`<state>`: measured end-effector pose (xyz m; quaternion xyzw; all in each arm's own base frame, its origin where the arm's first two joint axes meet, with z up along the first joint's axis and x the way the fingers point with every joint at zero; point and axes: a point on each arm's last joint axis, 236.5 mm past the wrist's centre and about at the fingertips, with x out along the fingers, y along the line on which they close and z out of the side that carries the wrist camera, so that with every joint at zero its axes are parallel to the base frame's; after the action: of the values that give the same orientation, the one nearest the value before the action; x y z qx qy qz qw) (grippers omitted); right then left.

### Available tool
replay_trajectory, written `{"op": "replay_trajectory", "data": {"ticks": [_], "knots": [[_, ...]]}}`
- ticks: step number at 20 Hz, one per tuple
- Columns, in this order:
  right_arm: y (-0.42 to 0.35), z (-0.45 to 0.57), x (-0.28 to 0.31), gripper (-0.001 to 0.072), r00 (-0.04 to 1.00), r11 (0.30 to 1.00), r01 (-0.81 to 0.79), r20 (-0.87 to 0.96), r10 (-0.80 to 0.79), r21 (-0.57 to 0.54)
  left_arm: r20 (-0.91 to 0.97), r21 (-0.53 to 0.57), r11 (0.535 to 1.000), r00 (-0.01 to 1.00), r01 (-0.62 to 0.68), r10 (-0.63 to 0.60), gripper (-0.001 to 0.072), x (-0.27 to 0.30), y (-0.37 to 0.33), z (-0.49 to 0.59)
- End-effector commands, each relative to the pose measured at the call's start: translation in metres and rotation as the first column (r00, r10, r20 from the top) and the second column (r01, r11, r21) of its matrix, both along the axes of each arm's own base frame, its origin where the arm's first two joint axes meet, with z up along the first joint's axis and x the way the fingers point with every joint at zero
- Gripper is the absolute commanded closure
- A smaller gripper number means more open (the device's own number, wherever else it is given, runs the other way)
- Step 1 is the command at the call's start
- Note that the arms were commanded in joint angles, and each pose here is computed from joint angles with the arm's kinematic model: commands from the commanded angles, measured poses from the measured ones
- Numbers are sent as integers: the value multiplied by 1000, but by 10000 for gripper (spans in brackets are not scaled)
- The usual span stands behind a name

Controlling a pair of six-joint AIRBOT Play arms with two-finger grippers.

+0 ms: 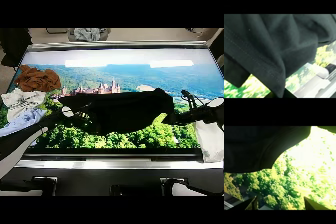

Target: Fold the shirts.

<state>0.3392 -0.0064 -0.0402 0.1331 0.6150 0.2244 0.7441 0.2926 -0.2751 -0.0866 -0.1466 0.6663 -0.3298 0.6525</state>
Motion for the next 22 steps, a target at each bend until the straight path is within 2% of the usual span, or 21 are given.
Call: {"op": "replay_trajectory", "data": {"ticks": [1, 3, 5, 8, 10, 12, 18, 22], "knots": [[2, -1, -9, 12, 999, 999, -32, -20, 32, 6, 41, -11, 1000, 999, 15, -14, 683, 3, -1, 9], [4, -7, -12, 12, 999, 1000, -28, -30, 28, 10, 72, -21, 1000, 997, 20, -18, 683, 5, -2, 20], [-5, -13, -4, 10, 1000, 999, -15, 6, 15, -35, 96, -32, 999, 995, 23, -20, 683, 6, -3, 31], [-45, -7, 51, 6, 967, 971, 204, 178, -180, -125, 140, -48, 999, 990, 25, -18, 683, 8, -3, 49], [-76, 4, 80, 7, 901, 919, 375, 280, -330, -121, 165, -58, 998, 986, 26, -16, 683, 9, -4, 60], [-94, 4, 94, 7, 862, 887, 443, 335, -381, -131, 189, -67, 997, 982, 27, -14, 683, 9, -4, 70], [-69, -40, 108, 16, 840, 861, 507, 199, -505, 44, 250, -91, 995, 968, 28, -5, 683, 10, -4, 96], [-53, -50, 110, 31, 856, 872, 486, 174, -487, 51, 285, -102, 994, 959, 24, 6, 683, 12, -4, 108]]}}
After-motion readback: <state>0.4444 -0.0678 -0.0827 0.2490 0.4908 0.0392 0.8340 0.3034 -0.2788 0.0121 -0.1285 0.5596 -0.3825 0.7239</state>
